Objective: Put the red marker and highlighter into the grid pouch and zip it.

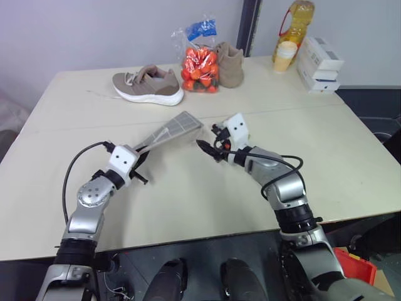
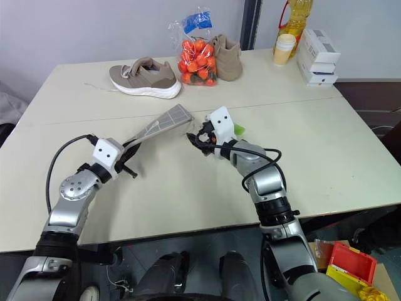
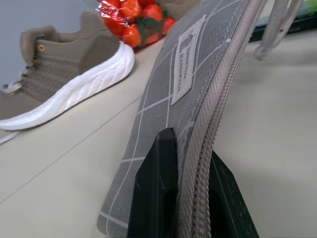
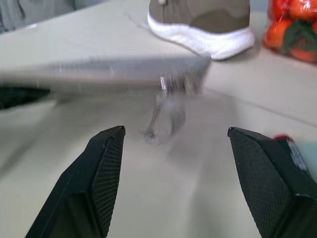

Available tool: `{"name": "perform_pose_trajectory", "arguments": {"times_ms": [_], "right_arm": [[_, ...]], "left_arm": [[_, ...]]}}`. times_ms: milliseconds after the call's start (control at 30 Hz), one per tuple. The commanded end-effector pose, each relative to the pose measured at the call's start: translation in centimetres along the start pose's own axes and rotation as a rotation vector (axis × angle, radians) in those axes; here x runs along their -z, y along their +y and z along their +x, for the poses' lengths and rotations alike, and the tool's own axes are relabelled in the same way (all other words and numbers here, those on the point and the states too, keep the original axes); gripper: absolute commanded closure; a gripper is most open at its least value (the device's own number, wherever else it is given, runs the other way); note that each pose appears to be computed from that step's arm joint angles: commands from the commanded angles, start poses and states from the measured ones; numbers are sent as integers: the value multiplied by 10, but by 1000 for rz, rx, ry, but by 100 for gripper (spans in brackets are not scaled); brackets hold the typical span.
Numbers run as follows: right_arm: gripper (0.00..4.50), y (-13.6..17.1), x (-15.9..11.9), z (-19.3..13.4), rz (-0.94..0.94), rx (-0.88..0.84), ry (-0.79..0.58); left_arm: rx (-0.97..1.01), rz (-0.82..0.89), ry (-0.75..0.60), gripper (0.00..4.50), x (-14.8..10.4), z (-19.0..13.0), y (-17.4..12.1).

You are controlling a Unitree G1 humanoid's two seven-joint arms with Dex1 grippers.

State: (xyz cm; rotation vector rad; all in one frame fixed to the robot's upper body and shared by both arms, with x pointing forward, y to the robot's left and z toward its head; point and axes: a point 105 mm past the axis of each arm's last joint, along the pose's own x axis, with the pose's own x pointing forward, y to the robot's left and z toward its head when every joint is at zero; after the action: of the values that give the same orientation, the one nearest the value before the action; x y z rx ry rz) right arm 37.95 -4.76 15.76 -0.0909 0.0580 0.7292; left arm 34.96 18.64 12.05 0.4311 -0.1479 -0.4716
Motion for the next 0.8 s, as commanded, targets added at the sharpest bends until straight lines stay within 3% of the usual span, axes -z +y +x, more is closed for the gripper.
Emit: {"name": "perform_pose_trajectory", "arguments": {"times_ms": [33,67,233,367,800], "right_arm": [[160,1,-13,8,6,11,-36],[186,2,-13,10,10,12,-35],[446,7,-13,13,24,4,-37],[446,21,-13,15,-26,-33,-24],[446,127,1,33,-281,-411,90]], "left_arm": [[14,22,-37,450,-13,3,-4],[14,18,-38,450,-13,4,-4],[21,19,-39,450,-15,6,-7],[18,19,-30,450,-14,8,-8],[56,-5,-45,450,-23,18,-32]]}}
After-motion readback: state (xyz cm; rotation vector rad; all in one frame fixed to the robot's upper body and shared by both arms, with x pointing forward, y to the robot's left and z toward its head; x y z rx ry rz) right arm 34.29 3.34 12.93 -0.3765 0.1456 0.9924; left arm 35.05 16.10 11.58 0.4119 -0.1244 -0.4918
